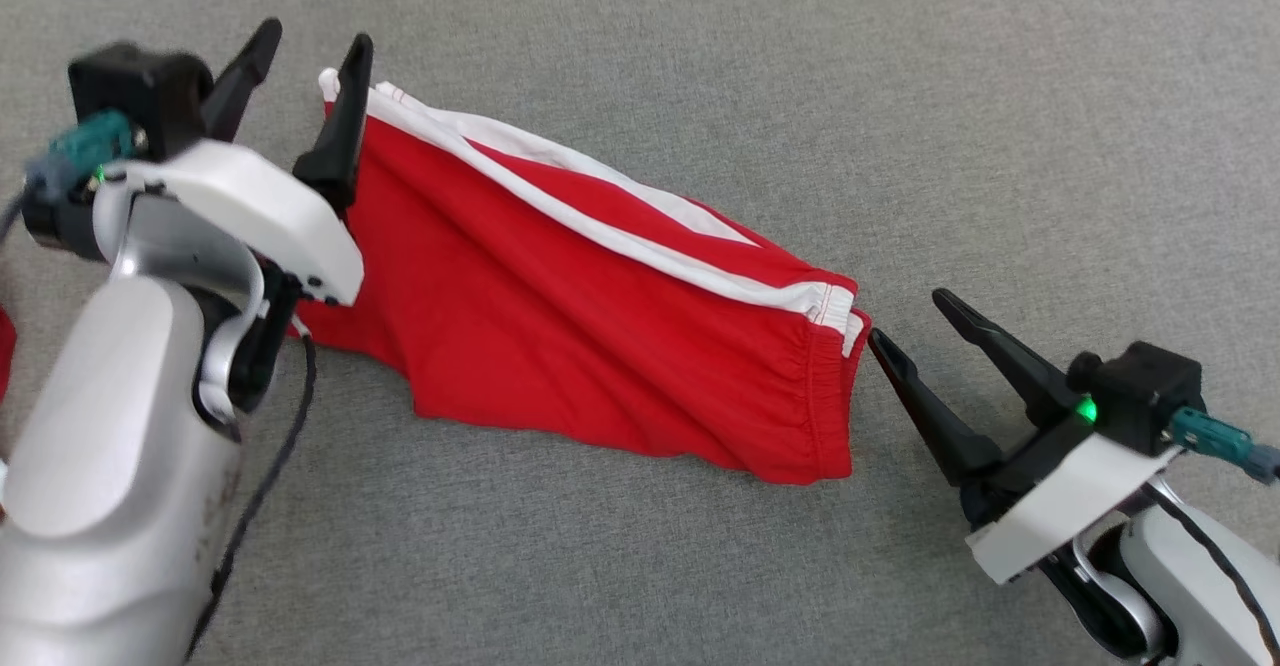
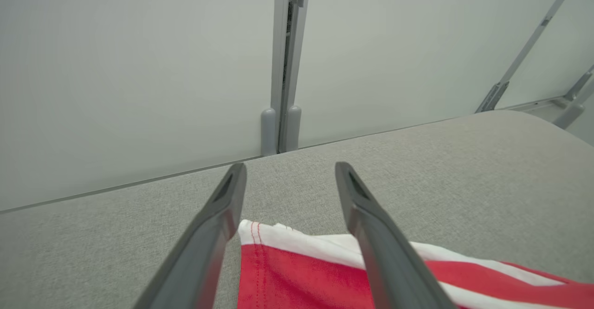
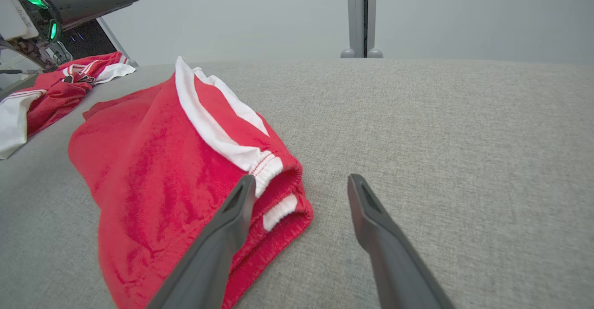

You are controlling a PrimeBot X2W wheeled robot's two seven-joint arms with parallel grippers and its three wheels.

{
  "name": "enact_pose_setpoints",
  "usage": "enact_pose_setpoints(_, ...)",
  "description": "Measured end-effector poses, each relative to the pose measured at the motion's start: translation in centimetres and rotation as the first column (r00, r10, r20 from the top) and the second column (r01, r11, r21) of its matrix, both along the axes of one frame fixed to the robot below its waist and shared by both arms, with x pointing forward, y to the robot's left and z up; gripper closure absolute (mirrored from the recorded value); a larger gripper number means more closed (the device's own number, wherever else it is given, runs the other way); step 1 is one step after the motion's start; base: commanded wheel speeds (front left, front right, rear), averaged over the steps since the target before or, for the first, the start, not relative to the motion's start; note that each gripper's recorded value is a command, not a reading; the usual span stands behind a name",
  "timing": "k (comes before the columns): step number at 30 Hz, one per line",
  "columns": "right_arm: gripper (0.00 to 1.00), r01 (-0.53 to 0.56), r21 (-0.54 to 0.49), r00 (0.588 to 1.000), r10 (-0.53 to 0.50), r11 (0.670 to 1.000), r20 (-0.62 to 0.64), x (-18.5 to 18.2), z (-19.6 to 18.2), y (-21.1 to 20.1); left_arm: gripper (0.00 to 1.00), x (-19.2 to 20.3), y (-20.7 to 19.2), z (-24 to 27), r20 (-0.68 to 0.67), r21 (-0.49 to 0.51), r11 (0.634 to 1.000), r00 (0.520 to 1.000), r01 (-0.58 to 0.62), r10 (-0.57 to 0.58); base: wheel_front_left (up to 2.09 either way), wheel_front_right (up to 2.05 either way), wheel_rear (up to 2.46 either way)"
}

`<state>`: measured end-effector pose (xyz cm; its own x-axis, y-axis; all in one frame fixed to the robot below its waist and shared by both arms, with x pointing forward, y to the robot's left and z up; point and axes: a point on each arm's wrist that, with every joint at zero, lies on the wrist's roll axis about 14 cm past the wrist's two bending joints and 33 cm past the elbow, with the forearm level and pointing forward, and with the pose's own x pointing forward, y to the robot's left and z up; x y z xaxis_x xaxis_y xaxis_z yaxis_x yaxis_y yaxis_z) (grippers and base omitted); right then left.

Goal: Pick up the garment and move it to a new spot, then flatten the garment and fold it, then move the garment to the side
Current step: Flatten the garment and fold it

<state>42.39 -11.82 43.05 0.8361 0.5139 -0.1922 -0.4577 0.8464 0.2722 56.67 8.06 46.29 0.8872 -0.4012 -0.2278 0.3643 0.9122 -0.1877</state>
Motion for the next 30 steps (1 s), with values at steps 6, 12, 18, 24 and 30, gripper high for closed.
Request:
enact_pose_setpoints(6,0.0,0.067,-0.07,0.995,-0.061,0.995,0.081,-2.5,1.6,-2.4,0.0,-5.8,1.0,0.2,0.054,-0.063,0.995,0.995,-0.075,0.079,0.0,0.0,0.0)
enact_pose_setpoints(12,0.0,0.137,-0.055,0.983,-0.129,0.989,0.134,-4.9,3.2,-2.6,0.0,-10.4,3.7,-2.3,-0.046,-0.03,0.989,0.988,-0.146,0.145,0.0,0.0,0.0)
enact_pose_setpoints(18,0.0,0.155,-0.077,0.979,-0.143,0.985,0.144,-5.7,3.8,-2.4,0.0,-10.9,4.1,-5.3,-0.202,0.068,0.995,0.976,-0.074,0.086,0.0,0.0,0.0)
enact_pose_setpoints(24,0.0,0.189,-0.105,0.974,-0.172,0.976,0.149,-5.8,4.0,-3.3,0.0,-9.4,4.3,-8.0,-0.356,0.147,0.989,0.932,-0.01,0.062,0.0,0.0,0.0)
enact_pose_setpoints(30,0.0,0.232,-0.115,0.968,-0.218,0.966,0.125,-6.1,3.3,-4.4,0.0,-9.2,1.7,-9.9,-0.478,0.064,0.996,0.878,0.07,-0.031,0.0,0.0,0.0)
